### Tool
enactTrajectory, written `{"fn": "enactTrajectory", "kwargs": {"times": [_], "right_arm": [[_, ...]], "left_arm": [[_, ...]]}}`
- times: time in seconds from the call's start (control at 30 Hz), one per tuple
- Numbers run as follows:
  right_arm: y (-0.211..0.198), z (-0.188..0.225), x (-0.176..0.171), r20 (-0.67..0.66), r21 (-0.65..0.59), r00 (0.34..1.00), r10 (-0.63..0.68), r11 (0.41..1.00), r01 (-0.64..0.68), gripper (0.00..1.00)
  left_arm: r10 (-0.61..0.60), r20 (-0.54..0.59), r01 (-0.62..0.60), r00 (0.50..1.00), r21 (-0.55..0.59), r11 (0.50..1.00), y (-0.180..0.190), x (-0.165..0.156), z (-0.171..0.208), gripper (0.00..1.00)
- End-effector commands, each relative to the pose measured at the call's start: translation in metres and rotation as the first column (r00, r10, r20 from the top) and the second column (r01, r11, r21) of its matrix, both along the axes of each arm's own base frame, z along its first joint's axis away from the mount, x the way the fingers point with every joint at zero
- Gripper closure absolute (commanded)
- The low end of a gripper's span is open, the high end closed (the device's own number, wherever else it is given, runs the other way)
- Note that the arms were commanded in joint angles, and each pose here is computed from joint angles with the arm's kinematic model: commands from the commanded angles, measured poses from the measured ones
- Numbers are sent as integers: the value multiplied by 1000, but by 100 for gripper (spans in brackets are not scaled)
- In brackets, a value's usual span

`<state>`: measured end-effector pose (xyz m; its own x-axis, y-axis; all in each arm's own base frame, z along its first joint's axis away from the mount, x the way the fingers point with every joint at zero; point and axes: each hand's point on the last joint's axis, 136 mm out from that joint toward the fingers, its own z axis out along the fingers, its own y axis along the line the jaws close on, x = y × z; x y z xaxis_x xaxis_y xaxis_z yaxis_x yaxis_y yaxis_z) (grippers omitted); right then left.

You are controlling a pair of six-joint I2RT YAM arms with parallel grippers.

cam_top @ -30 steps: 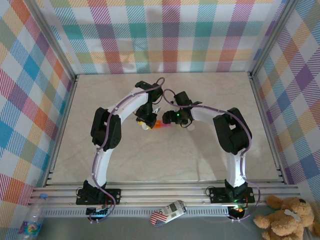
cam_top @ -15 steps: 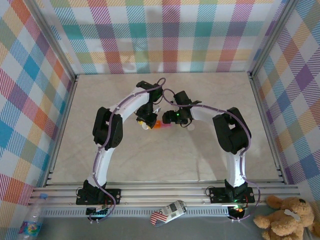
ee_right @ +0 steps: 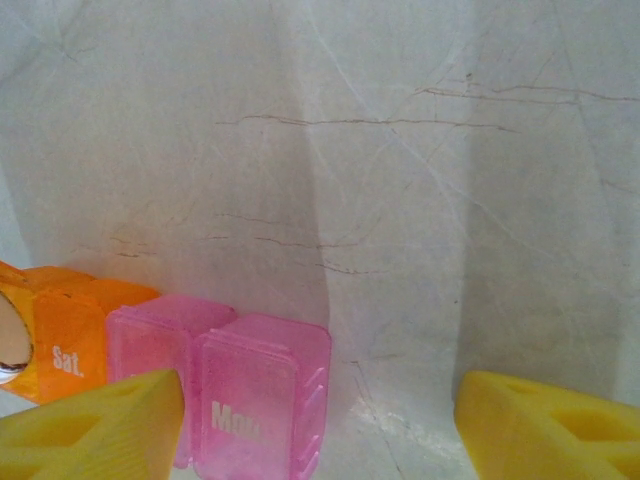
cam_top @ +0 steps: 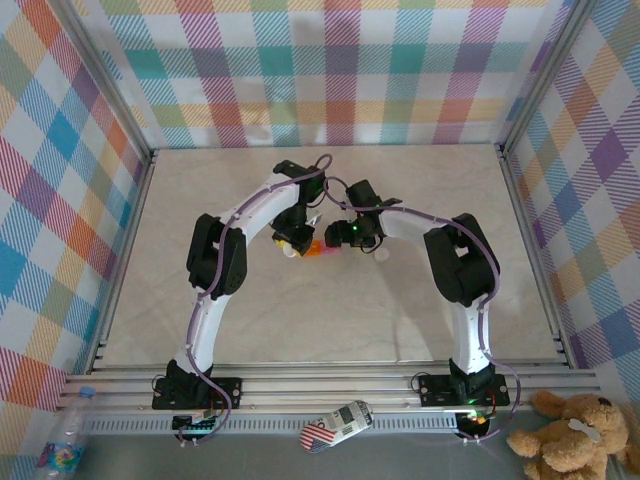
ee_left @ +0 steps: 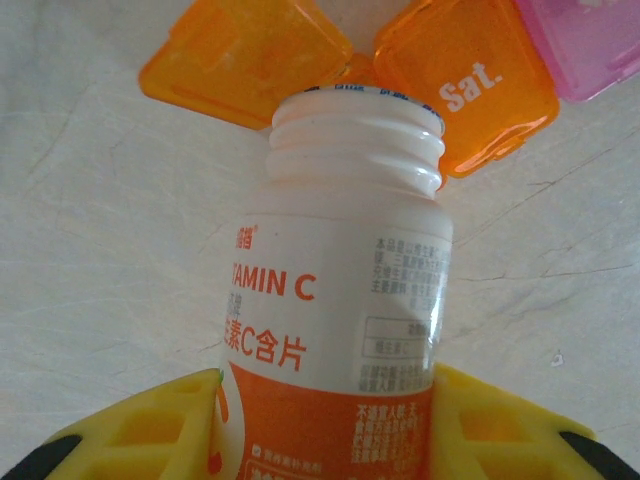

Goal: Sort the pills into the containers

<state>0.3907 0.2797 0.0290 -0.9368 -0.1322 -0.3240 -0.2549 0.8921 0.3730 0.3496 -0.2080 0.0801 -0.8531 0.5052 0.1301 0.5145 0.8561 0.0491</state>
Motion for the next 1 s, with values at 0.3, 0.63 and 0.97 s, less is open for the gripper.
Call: {"fn": "enactTrajectory", "kwargs": {"times": [0.3,0.63,0.97], "right_arm": [[12,-47,-20,-80,-41,994,78,996,-82,35],[14,-49,-23,-81,-47,993,81,995,-85,35],[14,-50,-24,-84,-50,993,85,995,-90,35]], "left_arm": [[-38,-18,39,999,41,998,3,-6,7,100],[-41,-18,42,999,39,998,3,-5,6,100],[-43,-3,43,999,47,998,5,-4,11,100]]}}
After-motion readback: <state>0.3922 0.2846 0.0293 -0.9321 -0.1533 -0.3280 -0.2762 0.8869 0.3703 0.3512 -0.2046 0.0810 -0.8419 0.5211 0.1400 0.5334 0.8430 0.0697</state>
